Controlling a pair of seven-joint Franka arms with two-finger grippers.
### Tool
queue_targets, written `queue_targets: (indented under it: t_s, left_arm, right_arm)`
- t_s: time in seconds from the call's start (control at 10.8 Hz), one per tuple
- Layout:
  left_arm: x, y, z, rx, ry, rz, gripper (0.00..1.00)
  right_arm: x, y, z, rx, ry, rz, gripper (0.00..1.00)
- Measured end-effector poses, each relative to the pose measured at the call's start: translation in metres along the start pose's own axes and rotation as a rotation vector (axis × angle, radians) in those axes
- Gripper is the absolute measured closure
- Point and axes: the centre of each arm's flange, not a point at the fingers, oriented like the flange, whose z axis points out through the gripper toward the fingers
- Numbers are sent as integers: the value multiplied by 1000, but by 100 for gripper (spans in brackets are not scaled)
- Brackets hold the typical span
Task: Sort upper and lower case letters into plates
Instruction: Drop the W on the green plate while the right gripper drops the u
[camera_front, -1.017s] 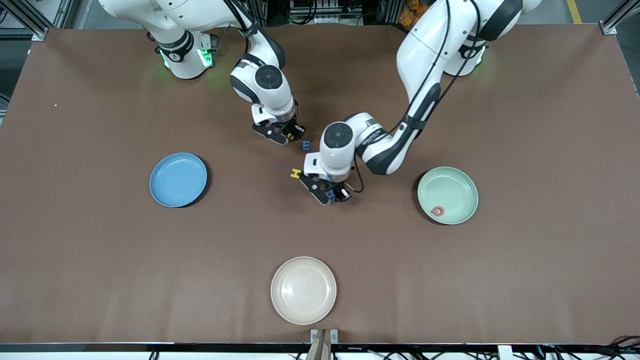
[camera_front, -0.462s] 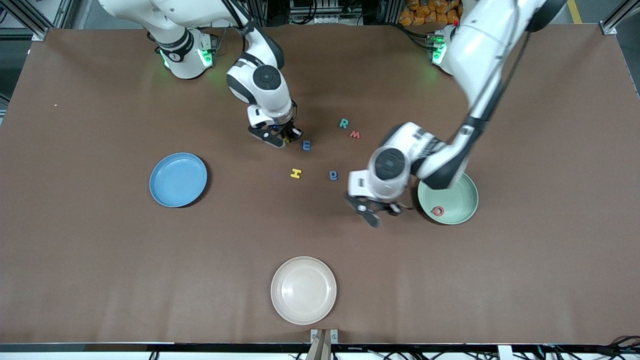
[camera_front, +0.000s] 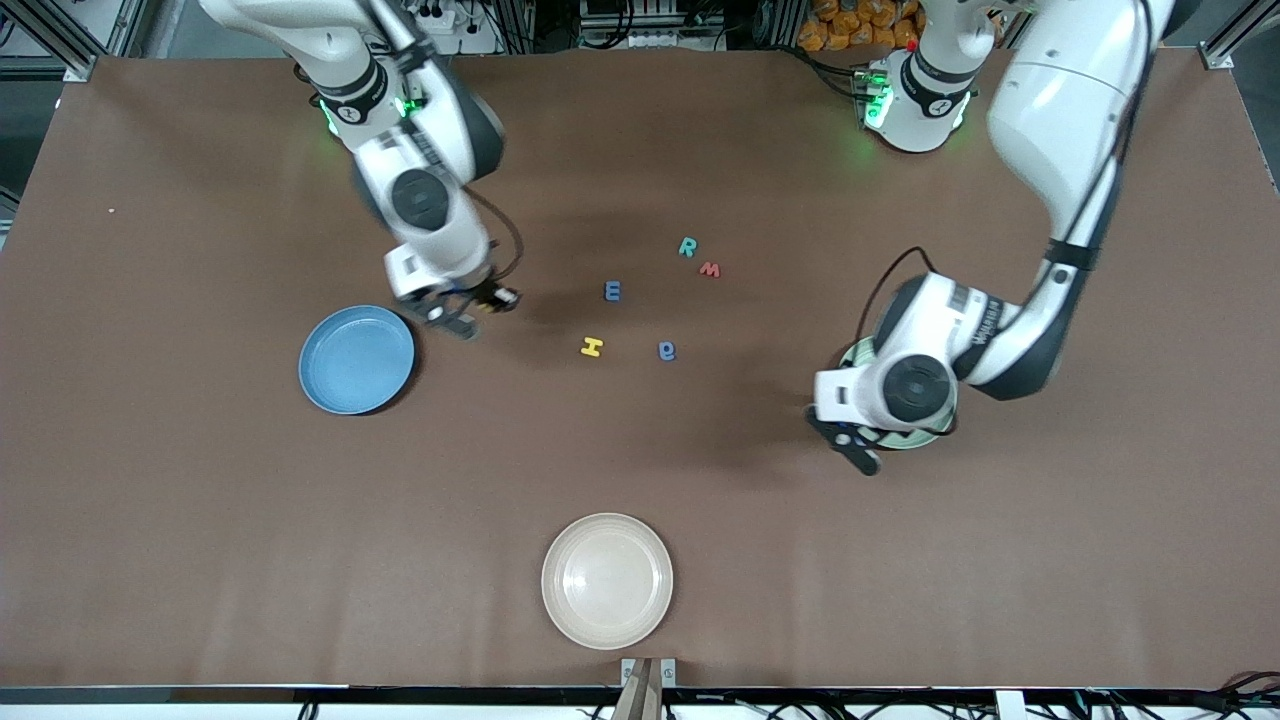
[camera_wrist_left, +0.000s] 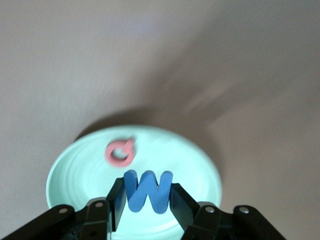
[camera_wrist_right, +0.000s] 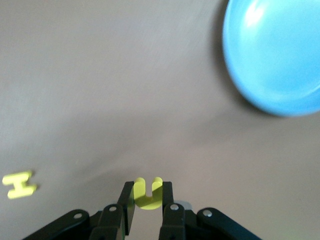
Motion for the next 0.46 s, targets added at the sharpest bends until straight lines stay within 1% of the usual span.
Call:
queue_targets:
  t_s: [0.18, 0.37, 0.46]
  left_arm:
    - [-24, -29, 22, -58, -23, -59, 57]
    - [-38, -44, 33, -131, -18, -116, 56]
    - [-39, -45, 34, -145, -14, -125, 45]
  right_arm:
    - [57, 43, -14, 4, -5, -67, 74]
    - [101, 94, -12, 4, -17, -143, 74]
    - [116, 115, -8, 3, -25, -175, 74]
